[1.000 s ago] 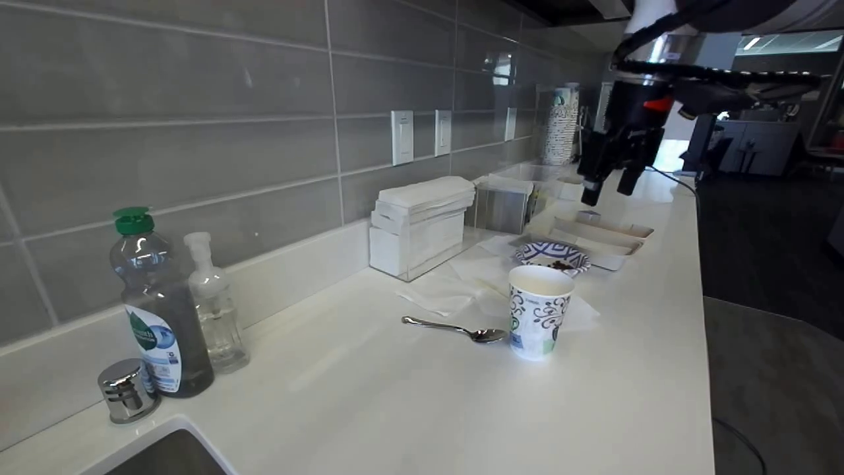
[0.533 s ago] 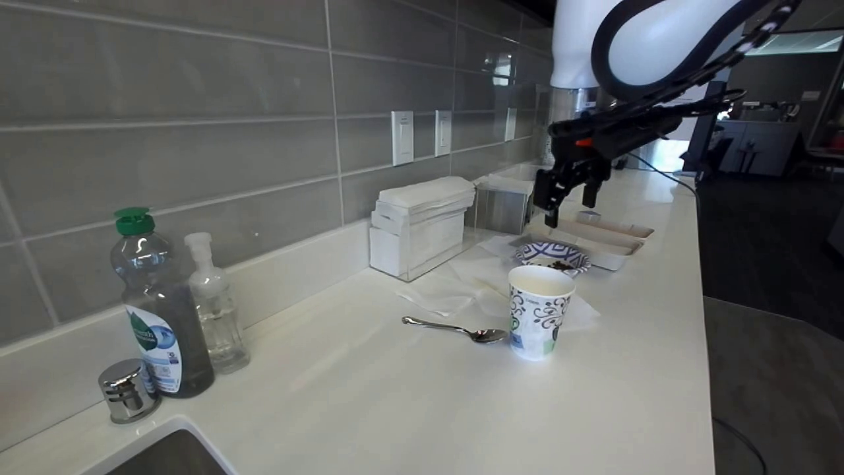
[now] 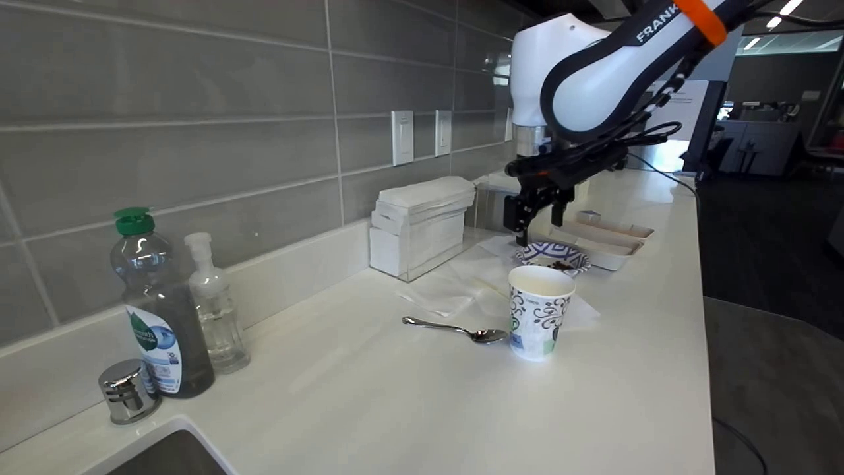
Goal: Pour the contents from the bowl to the lunch pack
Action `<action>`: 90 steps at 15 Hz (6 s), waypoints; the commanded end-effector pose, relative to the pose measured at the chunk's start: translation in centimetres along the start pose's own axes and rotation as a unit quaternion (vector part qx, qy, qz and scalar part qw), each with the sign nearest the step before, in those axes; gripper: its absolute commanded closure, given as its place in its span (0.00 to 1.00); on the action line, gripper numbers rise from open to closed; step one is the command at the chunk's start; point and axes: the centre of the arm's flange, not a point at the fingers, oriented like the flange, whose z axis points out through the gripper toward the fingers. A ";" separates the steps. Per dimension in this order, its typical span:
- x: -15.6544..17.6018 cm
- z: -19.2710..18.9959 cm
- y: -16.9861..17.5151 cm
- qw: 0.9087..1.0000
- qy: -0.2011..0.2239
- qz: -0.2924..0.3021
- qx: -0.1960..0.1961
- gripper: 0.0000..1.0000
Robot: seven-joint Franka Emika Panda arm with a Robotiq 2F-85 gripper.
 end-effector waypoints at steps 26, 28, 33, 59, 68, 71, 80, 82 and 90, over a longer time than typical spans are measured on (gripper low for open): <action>4.5 7.7 -0.4 0.999 -0.036 0.021 -0.022 0.51; 4.7 8.3 -0.9 0.999 -0.039 0.020 -0.024 0.53; 5.0 9.3 -1.4 0.998 -0.045 0.020 -0.030 0.50; 4.1 7.4 -1.6 0.998 -0.034 0.028 -0.041 0.98; 2.5 2.8 -1.8 0.998 -0.017 0.038 -0.047 0.98; 1.8 1.1 -0.8 0.998 -0.021 0.036 -0.055 0.98; 2.8 0.8 6.3 0.999 -0.030 -0.031 0.003 0.98; 2.9 0.9 7.8 0.998 -0.033 -0.050 0.030 0.98; 2.6 -0.1 13.5 0.983 -0.012 -0.093 0.158 0.98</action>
